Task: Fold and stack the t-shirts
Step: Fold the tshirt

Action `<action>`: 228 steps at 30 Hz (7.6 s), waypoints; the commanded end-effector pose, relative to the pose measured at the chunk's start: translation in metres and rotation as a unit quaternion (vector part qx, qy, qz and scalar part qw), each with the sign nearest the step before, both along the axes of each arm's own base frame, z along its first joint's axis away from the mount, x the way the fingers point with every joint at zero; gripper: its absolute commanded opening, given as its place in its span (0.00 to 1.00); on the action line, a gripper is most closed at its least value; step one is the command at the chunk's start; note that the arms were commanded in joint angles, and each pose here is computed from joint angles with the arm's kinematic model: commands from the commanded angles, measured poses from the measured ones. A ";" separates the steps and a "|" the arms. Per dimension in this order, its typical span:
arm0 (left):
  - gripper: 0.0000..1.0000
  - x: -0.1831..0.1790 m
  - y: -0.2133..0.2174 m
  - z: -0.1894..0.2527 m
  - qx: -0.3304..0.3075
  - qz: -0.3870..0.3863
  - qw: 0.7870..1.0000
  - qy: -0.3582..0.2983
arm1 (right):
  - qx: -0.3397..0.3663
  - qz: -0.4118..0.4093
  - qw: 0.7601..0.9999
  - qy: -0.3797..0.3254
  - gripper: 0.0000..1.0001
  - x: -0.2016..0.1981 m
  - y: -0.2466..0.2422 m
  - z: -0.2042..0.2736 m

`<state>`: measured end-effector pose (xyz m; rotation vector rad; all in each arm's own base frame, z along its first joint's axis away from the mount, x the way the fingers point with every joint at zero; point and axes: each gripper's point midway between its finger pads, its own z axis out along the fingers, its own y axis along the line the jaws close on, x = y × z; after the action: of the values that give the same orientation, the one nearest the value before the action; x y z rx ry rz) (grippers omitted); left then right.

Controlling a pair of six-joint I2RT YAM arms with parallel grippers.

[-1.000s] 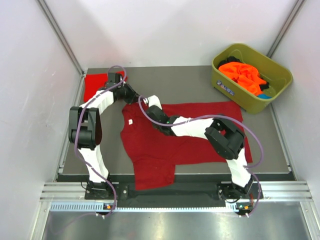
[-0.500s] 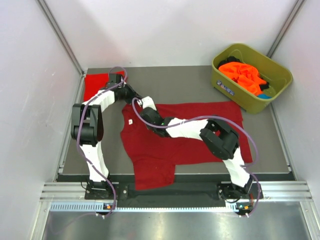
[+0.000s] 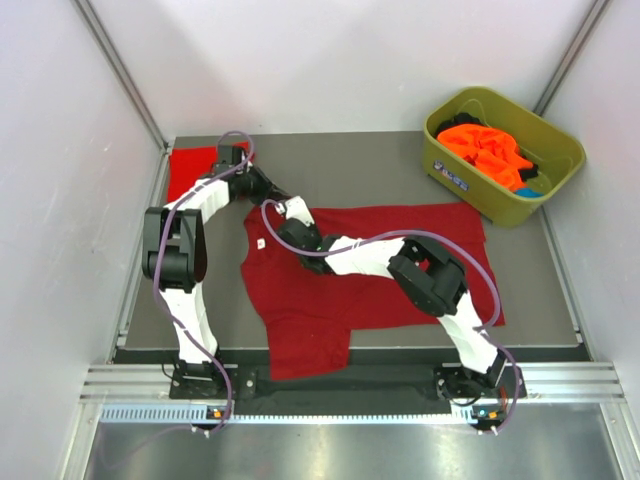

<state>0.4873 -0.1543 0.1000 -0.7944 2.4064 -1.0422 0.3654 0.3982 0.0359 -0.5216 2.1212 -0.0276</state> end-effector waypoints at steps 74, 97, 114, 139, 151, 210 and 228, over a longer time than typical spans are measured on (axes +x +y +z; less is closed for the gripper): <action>0.41 -0.142 0.083 -0.008 0.265 0.011 0.964 0.021 | 0.097 0.136 0.978 0.121 0.41 -0.107 -0.048 0.067; 0.41 0.001 0.036 -0.038 0.216 -0.106 0.969 -0.052 | 0.200 -0.172 0.961 0.086 0.40 0.090 -0.185 0.039; 0.00 0.040 0.074 -0.028 0.273 0.019 0.960 -0.059 | 0.244 -0.377 0.893 0.022 0.40 0.089 -0.284 0.044; 0.52 -0.114 0.089 -0.029 0.276 -0.024 0.960 0.043 | 0.226 -0.450 0.863 0.032 0.46 0.000 -0.419 0.071; 0.52 -0.156 0.096 -0.067 0.270 -0.020 0.957 0.100 | 0.245 -0.451 0.858 0.031 0.47 -0.019 -0.437 0.067; 0.54 -0.085 0.098 -0.016 0.203 -0.030 0.979 0.021 | 0.293 -0.128 0.914 0.250 0.46 -0.041 -0.050 0.031; 0.52 -0.170 0.044 -0.065 0.127 -0.089 0.986 0.058 | 0.309 -0.157 0.897 0.274 0.46 -0.062 -0.037 0.006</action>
<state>0.3096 -0.1081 0.0306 -0.6003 2.7427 -0.7277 0.3065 0.3515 0.0451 0.2089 2.5709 0.6347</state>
